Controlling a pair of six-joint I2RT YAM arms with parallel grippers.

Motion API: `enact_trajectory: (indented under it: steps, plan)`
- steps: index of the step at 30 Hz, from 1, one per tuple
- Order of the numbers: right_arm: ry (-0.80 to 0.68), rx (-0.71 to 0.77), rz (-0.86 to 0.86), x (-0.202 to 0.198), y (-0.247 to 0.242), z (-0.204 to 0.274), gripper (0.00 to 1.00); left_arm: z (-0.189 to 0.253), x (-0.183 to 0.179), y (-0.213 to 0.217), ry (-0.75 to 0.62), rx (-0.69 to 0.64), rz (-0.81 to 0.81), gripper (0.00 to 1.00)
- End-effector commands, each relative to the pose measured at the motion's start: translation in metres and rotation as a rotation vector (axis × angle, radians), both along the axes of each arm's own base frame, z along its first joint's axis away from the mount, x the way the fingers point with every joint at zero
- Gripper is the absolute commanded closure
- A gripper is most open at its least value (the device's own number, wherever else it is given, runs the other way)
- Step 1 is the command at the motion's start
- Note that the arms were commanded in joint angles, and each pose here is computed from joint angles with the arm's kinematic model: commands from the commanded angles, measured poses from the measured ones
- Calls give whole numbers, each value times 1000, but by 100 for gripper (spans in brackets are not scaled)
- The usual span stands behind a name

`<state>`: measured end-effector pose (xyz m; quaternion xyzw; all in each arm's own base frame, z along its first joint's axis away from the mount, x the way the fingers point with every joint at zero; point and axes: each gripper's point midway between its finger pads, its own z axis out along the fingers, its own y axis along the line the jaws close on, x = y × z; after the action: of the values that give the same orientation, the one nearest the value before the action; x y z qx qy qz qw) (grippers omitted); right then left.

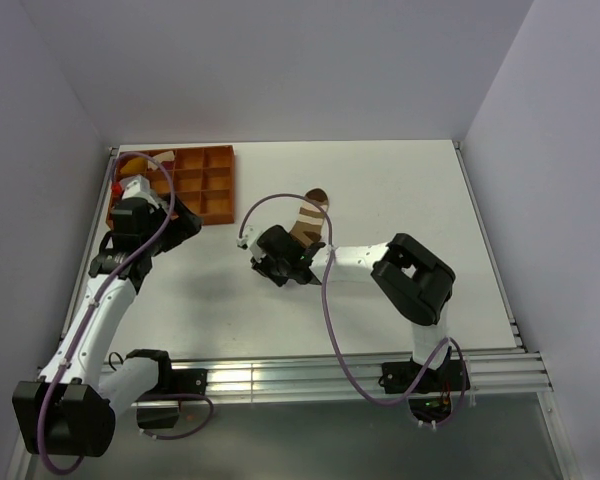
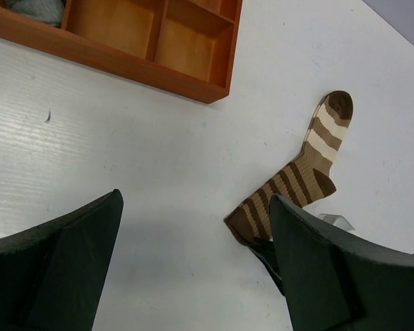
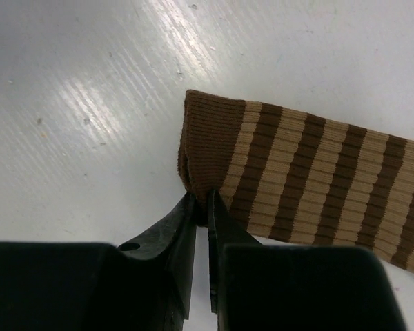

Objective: Roll the socks
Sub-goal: Roll the sock at the center of the board.

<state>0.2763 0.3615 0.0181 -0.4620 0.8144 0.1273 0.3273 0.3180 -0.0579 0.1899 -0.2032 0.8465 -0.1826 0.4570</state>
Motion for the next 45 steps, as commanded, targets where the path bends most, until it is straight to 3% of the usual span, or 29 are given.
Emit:
enact_trajectory:
  steps: [1,14,30,38,45]
  plan:
    - [122,31,-4,-21,1,-12,94,0,2,-14,-6,-54,-41,8]
    - [409,261,-74,-22,11,0,100,-21,-3,-36,49,-132,-57,9]
    - [830,579,-154,-20,5,6,100,-70,-11,-93,141,-252,-116,17]
    - [930,639,-251,-10,1,7,100,-99,-17,-112,178,-292,-125,29]
    - [930,630,-289,-5,-3,0,100,-120,-26,-131,230,-313,-136,56]
